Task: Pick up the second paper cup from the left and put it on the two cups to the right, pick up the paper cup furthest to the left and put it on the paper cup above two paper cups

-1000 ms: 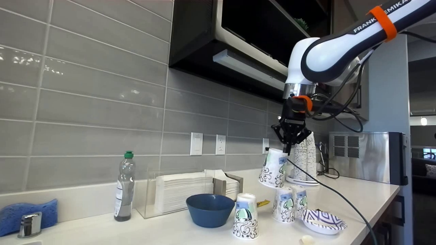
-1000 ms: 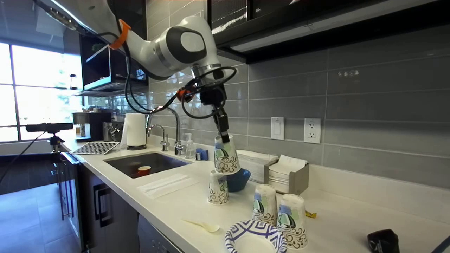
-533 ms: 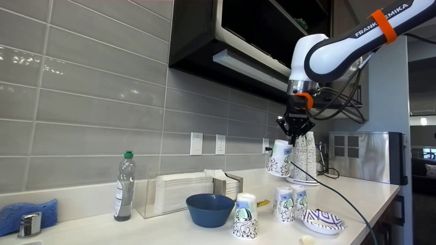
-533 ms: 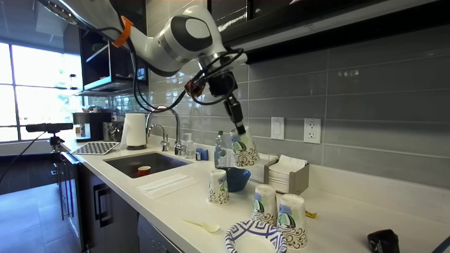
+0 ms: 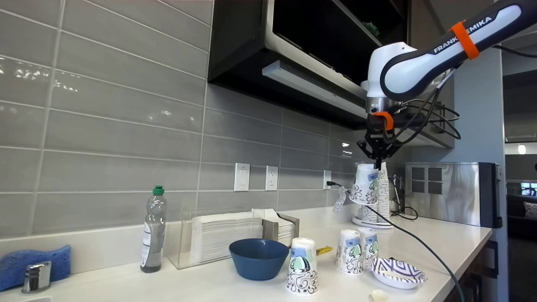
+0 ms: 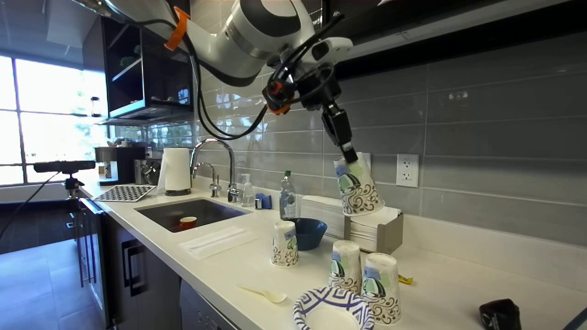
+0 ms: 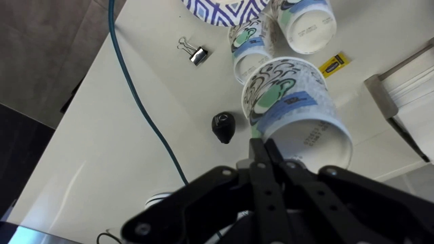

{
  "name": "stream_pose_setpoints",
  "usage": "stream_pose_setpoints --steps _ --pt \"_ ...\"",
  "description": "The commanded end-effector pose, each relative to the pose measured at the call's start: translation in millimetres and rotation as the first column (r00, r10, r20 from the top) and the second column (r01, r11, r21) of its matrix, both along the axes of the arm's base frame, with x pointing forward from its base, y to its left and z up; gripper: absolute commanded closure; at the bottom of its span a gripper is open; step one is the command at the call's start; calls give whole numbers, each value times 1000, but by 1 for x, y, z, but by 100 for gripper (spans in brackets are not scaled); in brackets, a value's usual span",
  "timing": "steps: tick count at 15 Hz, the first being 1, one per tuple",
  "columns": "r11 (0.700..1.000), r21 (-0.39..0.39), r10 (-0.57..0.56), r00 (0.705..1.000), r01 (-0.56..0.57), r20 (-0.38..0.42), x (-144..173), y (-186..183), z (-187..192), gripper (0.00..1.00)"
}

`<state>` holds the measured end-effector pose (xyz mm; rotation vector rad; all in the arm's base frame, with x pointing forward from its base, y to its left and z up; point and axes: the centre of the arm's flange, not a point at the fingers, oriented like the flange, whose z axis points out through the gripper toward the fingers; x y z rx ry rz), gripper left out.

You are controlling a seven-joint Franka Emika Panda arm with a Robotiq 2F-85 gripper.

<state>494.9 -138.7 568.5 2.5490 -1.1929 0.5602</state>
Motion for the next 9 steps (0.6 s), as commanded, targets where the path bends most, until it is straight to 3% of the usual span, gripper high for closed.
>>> stream_pose_setpoints --steps 1,9 --pt "1000 23 -9 998 10 -61 12 -14 -4 99" --pt "991 126 59 991 -44 -117 23 -17 -37 99"
